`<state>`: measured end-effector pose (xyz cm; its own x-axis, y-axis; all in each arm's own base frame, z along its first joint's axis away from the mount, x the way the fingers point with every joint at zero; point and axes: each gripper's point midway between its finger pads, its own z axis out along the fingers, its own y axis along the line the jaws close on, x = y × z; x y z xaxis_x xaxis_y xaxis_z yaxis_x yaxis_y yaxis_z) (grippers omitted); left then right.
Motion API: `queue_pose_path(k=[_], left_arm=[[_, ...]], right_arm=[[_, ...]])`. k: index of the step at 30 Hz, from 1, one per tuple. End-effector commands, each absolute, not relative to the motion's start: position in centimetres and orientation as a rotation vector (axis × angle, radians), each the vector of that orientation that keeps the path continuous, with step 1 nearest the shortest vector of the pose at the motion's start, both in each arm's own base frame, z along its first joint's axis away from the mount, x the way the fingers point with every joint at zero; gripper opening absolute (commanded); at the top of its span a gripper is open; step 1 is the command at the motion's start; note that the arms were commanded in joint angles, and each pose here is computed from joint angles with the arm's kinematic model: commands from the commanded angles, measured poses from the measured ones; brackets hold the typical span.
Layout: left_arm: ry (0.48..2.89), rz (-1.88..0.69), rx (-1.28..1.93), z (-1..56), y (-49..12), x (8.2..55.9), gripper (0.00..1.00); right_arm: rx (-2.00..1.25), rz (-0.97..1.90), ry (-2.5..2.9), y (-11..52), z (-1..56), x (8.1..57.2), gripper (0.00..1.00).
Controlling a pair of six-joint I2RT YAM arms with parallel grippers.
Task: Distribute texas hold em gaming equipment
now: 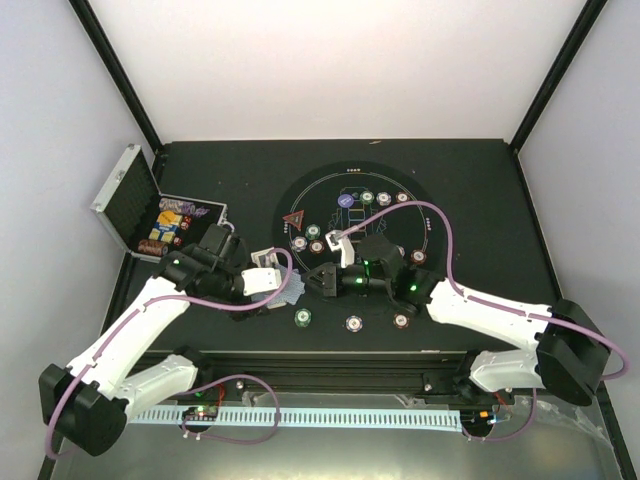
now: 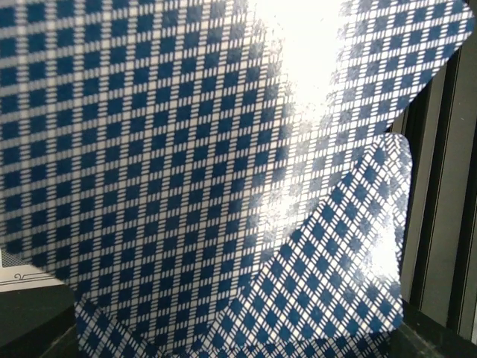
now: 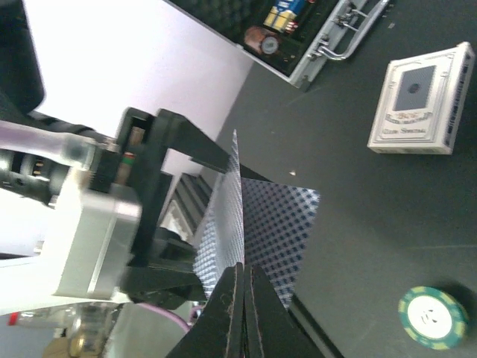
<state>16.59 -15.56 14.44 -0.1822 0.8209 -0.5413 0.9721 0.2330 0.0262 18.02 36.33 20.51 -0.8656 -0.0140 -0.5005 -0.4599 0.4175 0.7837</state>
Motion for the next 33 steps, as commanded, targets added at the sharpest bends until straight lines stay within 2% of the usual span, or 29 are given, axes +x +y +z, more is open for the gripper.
queue_pose_path(k=[1, 10, 18, 24, 33], left_arm=[[2.02, -0.445, 1.625, 15.0, -16.0, 17.2, 0.01], [2.026, -0.448, 1.633, 14.6, -16.0, 17.2, 0.01], [2.028, -0.45, 1.639, 14.4, -15.9, 17.1, 0.02], [2.06, -0.437, 1.66, 14.1, -15.0, 16.3, 0.01], [2.085, -0.415, 1.675, 15.1, -14.1, 15.6, 0.02]], right_arm=[[-0.42, 1.597, 2.14, 37.1, 24.4, 17.3, 0.01], [-0.394, 1.731, 2.07, 36.9, 26.3, 17.3, 0.01], [-0.346, 1.73, 2.073, 36.2, 26.1, 18.8, 0.01], [-0.293, 1.644, 2.133, 35.6, 24.0, 23.6, 0.01], [-0.25, 1.494, 2.295, 37.1, 17.2, 32.8, 0.01]])
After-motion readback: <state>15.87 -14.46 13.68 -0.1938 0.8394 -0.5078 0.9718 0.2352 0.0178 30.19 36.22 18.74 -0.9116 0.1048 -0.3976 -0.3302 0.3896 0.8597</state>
